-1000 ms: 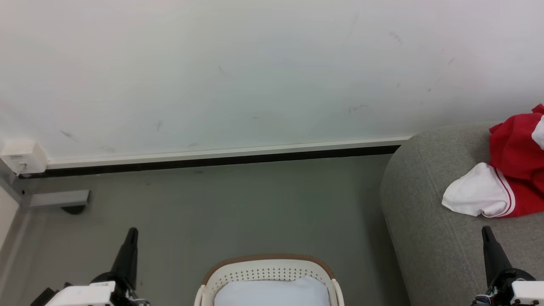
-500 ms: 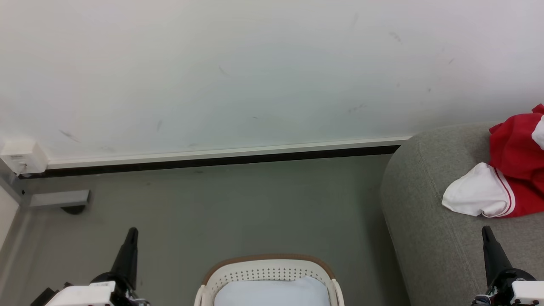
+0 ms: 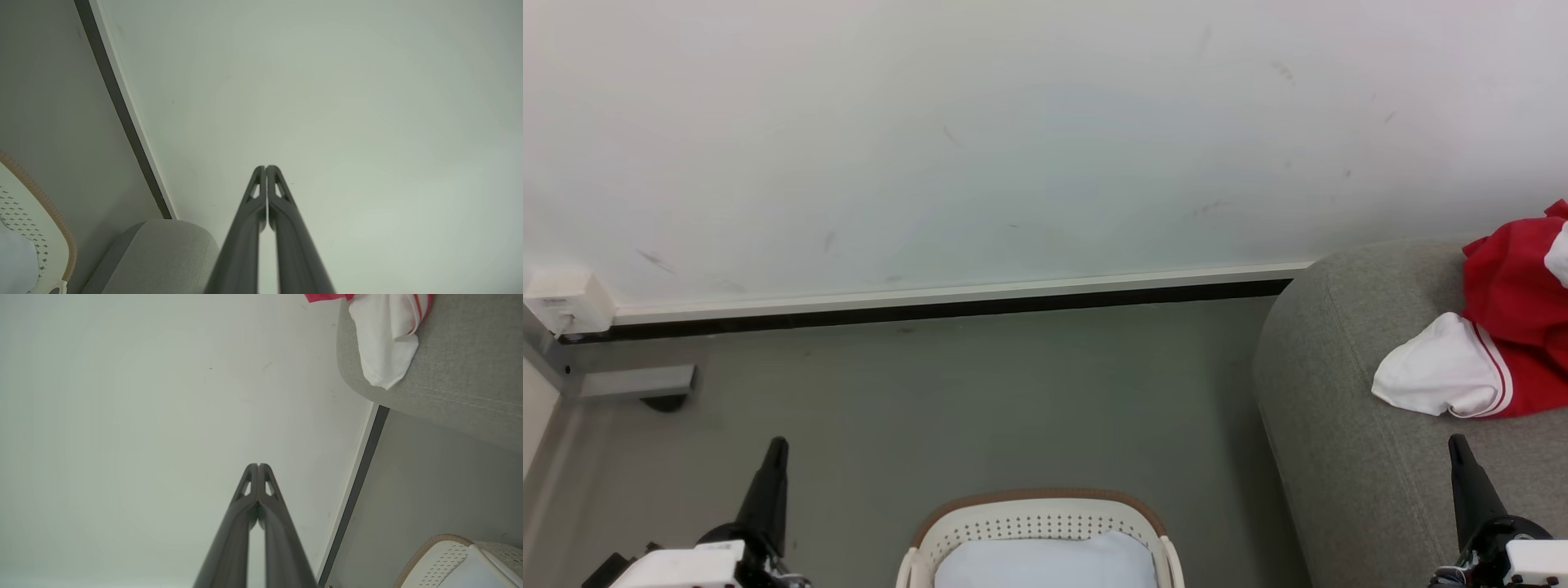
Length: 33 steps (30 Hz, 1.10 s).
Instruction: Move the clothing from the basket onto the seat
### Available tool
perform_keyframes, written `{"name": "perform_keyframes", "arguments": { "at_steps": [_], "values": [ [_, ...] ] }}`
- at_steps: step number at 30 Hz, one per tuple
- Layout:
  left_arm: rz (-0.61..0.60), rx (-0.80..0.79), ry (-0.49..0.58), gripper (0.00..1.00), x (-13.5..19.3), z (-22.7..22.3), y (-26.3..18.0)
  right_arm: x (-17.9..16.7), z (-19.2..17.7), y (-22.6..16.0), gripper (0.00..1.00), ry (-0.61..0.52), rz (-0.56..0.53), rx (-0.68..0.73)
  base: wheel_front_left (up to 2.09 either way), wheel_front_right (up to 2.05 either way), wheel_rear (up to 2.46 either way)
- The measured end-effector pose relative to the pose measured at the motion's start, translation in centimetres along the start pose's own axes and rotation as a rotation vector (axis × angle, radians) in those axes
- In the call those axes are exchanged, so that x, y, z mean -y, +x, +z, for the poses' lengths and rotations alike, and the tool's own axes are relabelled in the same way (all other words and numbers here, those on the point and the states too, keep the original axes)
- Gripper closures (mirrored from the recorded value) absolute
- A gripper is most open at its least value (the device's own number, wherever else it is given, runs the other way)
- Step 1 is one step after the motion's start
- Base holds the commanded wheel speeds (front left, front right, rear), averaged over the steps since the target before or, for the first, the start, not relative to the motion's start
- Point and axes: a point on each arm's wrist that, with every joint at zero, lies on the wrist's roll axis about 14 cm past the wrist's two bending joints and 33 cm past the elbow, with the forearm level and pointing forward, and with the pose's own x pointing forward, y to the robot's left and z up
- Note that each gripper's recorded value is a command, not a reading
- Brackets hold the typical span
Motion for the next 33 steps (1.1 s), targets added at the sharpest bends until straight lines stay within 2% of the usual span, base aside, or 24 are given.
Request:
{"name": "perform_keyframes", "arguments": {
  "at_steps": [33],
  "values": [
    [0.0, 0.0, 0.0, 1.0, 0.01, 0.0, 0.0, 0.0, 0.01, 0.0, 1.0, 0.0, 0.0, 0.0, 0.0, 0.0, 0.0]
  ]
}}
